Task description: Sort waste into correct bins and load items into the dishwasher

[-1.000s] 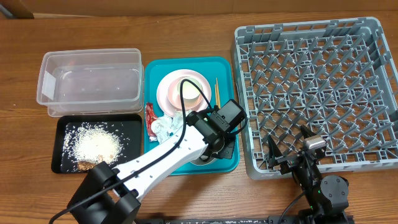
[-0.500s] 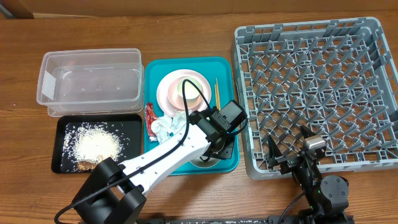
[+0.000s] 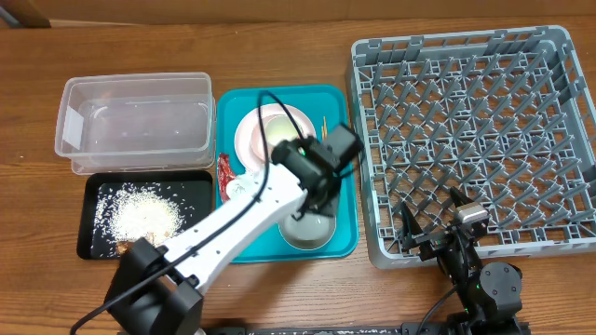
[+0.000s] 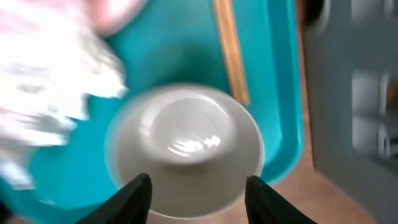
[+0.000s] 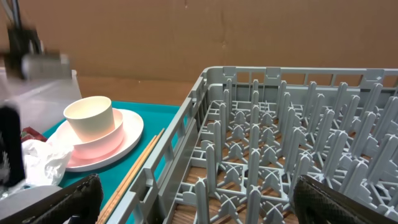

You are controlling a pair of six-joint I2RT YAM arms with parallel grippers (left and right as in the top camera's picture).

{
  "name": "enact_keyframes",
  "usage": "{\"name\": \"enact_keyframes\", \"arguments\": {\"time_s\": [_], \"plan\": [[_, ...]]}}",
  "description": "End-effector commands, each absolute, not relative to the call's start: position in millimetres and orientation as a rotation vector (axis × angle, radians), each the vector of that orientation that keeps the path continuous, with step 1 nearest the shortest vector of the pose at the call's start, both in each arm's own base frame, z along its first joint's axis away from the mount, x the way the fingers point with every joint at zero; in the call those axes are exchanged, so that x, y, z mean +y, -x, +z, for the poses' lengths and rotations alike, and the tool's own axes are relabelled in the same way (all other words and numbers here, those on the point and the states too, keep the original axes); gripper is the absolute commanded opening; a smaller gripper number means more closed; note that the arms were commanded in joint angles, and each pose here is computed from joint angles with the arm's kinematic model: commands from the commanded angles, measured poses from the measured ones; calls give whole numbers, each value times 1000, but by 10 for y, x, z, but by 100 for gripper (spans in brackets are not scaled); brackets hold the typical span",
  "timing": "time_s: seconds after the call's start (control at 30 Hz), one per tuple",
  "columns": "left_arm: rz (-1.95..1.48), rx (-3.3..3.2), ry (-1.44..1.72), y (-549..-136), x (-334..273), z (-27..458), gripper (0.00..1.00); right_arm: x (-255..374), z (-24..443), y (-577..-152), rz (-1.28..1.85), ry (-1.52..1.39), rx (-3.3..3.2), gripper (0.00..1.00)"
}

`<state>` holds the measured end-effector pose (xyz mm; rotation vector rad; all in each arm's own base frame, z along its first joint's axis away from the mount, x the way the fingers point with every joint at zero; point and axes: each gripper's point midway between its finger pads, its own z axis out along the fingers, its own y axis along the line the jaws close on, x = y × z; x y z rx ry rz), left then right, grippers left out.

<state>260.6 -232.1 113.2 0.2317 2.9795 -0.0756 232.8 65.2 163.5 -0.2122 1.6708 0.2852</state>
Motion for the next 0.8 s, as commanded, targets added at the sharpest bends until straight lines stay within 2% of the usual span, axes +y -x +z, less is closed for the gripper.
{"name": "enact_keyframes", "arguments": {"time_s": [0.0, 0.23, 0.47, 0.77], "plan": [[113, 2856, -157, -2963, -2027, 1322, 54, 660, 1668, -2319, 288, 216, 1656, 100], [176, 2860, -51, -3084, -1747, 1185, 60, 660, 1668, -2319, 288, 216, 1656, 100], [208, 2848, -12, -3122, -1616, 949, 76, 660, 1668, -2319, 288, 216, 1656, 100], [209, 2810, 14, -3196, -1571, 807, 83, 660, 1668, -2319, 288, 216, 1656, 100]]}}
